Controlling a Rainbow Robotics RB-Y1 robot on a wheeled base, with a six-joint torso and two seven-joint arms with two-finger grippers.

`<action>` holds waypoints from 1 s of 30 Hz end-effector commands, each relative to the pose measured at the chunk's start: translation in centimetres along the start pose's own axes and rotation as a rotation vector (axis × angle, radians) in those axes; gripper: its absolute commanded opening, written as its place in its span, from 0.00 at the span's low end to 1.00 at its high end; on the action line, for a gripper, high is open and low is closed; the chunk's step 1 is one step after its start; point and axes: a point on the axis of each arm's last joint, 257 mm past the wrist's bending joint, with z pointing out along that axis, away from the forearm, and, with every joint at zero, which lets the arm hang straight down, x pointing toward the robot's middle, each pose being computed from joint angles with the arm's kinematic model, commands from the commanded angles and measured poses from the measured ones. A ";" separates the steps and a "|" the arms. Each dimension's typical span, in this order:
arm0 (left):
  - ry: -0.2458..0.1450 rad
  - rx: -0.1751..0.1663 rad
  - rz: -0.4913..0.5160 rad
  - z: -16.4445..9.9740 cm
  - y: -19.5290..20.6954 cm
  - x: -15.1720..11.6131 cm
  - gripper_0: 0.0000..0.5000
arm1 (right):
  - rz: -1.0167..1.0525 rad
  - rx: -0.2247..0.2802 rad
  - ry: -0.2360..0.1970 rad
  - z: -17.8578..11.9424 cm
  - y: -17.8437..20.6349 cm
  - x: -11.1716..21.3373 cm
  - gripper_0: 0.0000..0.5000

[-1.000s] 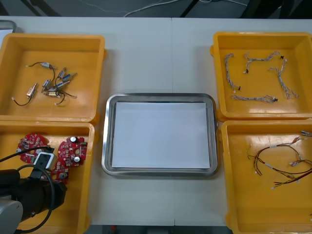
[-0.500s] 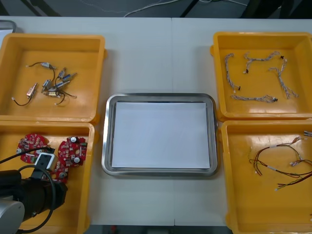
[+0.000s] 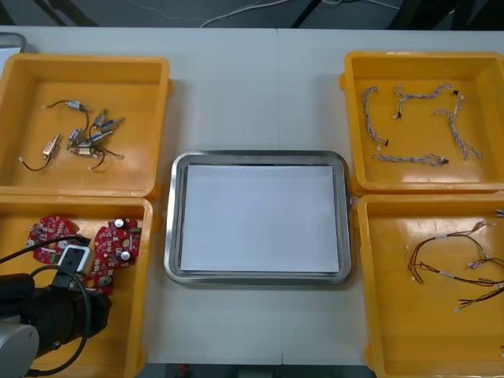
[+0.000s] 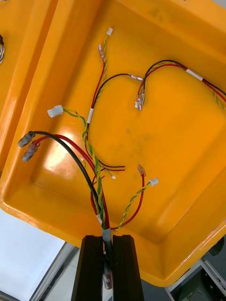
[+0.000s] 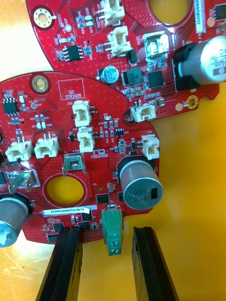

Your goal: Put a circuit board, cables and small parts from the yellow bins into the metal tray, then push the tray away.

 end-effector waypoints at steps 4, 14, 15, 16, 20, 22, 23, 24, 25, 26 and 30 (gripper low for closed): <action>-0.069 0.010 0.089 -1.6 -0.4 -2.6 0.62 | -0.086 0.028 -0.048 -0.6 -0.5 -0.7 0.31; -0.076 0.008 0.080 -1.8 -0.2 -3.0 0.57 | -0.091 0.035 -0.057 -0.4 -0.6 -0.8 1.00; -0.075 0.008 0.082 -1.8 -0.2 -3.0 0.57 | -0.093 0.035 -0.060 -0.4 -0.6 -0.8 1.00; -0.074 0.007 0.084 -1.8 -0.3 -3.0 0.57 | -0.096 0.038 -0.063 -0.3 -0.6 -0.9 1.00; -0.071 0.007 0.084 -1.7 -0.4 -2.9 0.53 | -0.106 0.050 -0.061 0.1 -0.8 -0.6 1.00; -0.072 0.007 0.084 -1.7 -0.4 -2.9 0.45 | -0.107 0.056 -0.065 0.3 -0.9 -0.6 1.00; -0.069 0.007 0.084 -1.6 -0.5 -2.8 0.40 | -0.110 0.059 -0.062 0.5 -0.9 -0.4 1.00; -0.070 0.007 0.084 -1.6 -0.6 -2.8 0.35 | -0.112 0.063 -0.059 0.6 -1.0 -0.3 1.00; -0.068 0.007 0.084 -1.6 -0.6 -2.7 0.34 | -0.113 0.064 -0.055 0.7 -1.0 -0.1 1.00; -0.068 0.007 0.084 -1.6 -0.6 -2.7 0.29 | -0.114 0.066 -0.045 0.9 -1.0 0.2 1.00; -0.064 0.003 0.087 -1.5 -0.6 -2.6 0.00 | -0.074 0.072 0.000 2.0 -1.4 1.1 1.00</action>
